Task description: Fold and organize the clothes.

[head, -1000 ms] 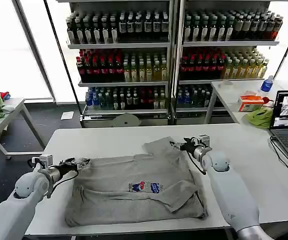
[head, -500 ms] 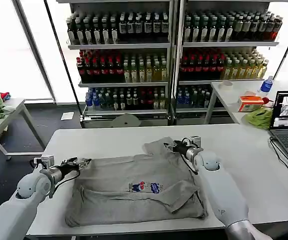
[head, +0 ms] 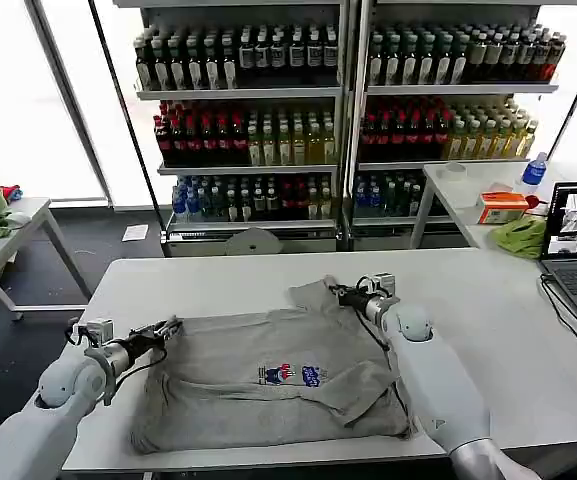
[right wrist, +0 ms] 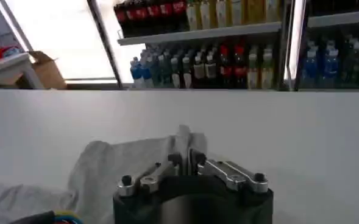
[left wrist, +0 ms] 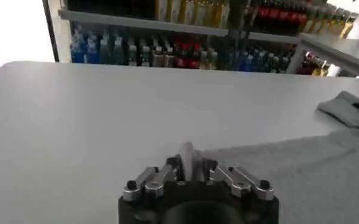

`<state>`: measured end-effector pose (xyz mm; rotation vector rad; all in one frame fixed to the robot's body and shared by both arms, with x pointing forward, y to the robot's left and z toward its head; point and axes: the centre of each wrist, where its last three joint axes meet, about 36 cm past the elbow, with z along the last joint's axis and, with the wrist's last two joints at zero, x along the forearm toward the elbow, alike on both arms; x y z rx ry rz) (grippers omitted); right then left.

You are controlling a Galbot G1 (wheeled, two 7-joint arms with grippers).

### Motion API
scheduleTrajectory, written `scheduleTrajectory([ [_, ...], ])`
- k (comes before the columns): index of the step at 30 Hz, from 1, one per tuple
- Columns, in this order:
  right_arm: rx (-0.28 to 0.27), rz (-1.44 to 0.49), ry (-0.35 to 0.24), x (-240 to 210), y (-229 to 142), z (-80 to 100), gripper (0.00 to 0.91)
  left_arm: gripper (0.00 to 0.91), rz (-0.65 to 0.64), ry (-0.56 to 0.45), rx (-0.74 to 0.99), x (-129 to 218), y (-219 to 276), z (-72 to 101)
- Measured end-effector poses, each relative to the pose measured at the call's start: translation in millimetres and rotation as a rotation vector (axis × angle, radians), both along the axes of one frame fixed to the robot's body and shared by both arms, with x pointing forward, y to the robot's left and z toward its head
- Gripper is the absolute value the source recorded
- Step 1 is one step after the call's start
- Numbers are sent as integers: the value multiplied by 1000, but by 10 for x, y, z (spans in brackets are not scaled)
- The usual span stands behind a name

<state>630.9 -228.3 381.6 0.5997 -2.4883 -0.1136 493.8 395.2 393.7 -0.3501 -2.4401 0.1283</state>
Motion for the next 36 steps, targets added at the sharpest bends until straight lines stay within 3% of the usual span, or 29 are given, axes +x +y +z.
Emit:
scheduleTrajectory([
  [16, 89, -40, 0, -114, -76, 70, 0, 10, 24, -36, -36, 40, -6, 27],
  [25, 176, -57, -48, -320, -192, 292, 0, 10, 39, -81, -64, -32, 40, 204],
  [36, 270, -63, -150, -826, -391, 714, 0, 10, 42, -173, -123, -316, 15, 498],
])
